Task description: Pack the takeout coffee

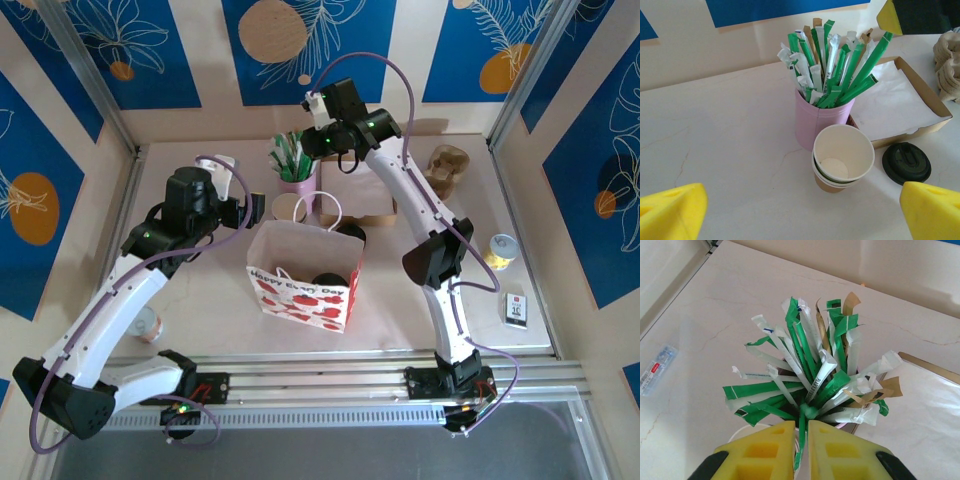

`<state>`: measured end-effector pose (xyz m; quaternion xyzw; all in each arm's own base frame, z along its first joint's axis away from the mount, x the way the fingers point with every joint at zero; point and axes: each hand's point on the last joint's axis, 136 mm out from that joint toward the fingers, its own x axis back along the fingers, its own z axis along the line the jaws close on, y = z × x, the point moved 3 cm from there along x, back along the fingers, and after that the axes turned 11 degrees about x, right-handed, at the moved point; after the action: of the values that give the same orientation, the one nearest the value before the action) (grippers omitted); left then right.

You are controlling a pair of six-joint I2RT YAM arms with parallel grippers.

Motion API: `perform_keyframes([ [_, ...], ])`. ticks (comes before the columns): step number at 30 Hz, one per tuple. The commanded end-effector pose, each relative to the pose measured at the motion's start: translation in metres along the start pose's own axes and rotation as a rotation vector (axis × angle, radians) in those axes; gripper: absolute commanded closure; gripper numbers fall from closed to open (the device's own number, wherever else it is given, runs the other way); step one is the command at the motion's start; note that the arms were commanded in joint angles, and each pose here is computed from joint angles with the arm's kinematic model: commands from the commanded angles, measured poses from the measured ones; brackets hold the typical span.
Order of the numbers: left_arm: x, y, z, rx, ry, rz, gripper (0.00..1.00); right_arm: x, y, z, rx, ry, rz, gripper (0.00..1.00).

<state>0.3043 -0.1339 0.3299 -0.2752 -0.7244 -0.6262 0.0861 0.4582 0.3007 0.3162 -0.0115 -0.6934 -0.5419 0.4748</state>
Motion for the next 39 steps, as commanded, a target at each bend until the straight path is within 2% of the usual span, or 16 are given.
perform_keyframes([
  [1, 0.002, 0.003, 0.003, -0.011, 0.006, -0.024, 0.02, 0.011, 0.006, 0.008, 0.006, 0.039, -0.029, 0.89],
  [6, 0.002, 0.002, 0.003, -0.013, 0.007, -0.022, 0.02, 0.008, 0.005, 0.007, 0.003, 0.043, -0.022, 0.92],
  [12, 0.003, 0.002, 0.003, -0.016, 0.005, -0.024, 0.02, 0.007, -0.01, -0.006, -0.029, -0.033, 0.028, 0.76],
  [16, 0.002, 0.001, 0.002, -0.016, 0.0, -0.019, 0.02, 0.003, -0.025, -0.022, -0.101, -0.059, 0.063, 0.72],
  [21, 0.001, 0.001, 0.002, -0.017, -0.001, -0.017, 0.01, 0.006, -0.024, -0.025, -0.104, -0.056, 0.03, 0.59],
  [25, 0.001, 0.001, 0.003, -0.019, 0.003, -0.018, 0.02, 0.014, -0.02, -0.024, -0.079, -0.054, -0.008, 0.54],
  [30, 0.0, 0.001, 0.002, -0.018, -0.001, -0.016, 0.02, 0.018, -0.015, -0.03, -0.115, -0.034, -0.065, 0.52],
  [39, 0.0, 0.0, 0.002, -0.023, 0.003, -0.015, 0.02, -0.003, -0.019, -0.038, -0.14, -0.023, -0.013, 0.53],
])
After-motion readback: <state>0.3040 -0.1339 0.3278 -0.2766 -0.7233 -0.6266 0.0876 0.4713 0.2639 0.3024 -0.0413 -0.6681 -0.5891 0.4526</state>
